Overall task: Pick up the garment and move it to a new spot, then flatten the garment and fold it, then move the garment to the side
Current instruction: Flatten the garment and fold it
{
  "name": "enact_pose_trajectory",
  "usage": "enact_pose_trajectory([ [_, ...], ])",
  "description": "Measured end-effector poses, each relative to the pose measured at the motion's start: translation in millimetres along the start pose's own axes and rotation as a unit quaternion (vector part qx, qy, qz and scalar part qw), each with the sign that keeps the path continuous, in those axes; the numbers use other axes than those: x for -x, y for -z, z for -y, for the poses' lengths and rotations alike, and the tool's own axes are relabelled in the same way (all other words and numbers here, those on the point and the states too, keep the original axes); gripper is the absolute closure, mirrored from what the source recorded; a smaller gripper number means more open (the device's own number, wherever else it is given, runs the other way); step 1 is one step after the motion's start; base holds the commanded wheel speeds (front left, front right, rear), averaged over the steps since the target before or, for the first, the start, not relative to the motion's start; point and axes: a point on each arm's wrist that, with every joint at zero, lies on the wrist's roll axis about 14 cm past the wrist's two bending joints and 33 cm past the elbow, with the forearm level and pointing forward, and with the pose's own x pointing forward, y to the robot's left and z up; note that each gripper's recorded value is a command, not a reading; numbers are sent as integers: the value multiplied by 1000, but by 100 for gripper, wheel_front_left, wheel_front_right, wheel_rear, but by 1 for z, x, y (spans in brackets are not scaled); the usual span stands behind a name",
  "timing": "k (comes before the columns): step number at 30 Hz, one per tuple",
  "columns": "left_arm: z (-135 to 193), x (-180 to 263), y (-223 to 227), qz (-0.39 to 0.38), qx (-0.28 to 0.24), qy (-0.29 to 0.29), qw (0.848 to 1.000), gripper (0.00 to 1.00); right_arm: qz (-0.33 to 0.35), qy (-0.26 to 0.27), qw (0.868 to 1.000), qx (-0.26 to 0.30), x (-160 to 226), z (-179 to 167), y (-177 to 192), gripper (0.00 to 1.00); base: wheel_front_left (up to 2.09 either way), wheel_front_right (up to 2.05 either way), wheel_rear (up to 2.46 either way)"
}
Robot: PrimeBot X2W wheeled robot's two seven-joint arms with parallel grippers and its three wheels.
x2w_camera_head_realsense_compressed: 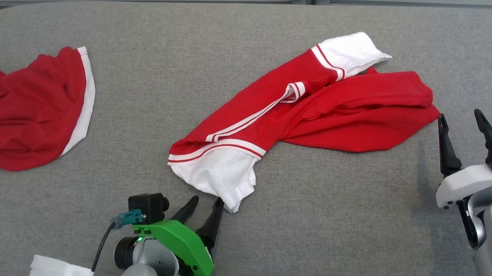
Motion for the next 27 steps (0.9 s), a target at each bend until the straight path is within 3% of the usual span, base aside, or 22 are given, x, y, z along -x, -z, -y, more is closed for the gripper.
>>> enact_pose_trajectory([
  [15,27,-17,2,-23,27,43,998,0,-53,-11,998,-8,-42,-6,34,0,0,0,0],
  [27,13,6,-9,-26,57,33,998,0,-71,-33,996,-34,-58,-28,51,0,0,0,0],
])
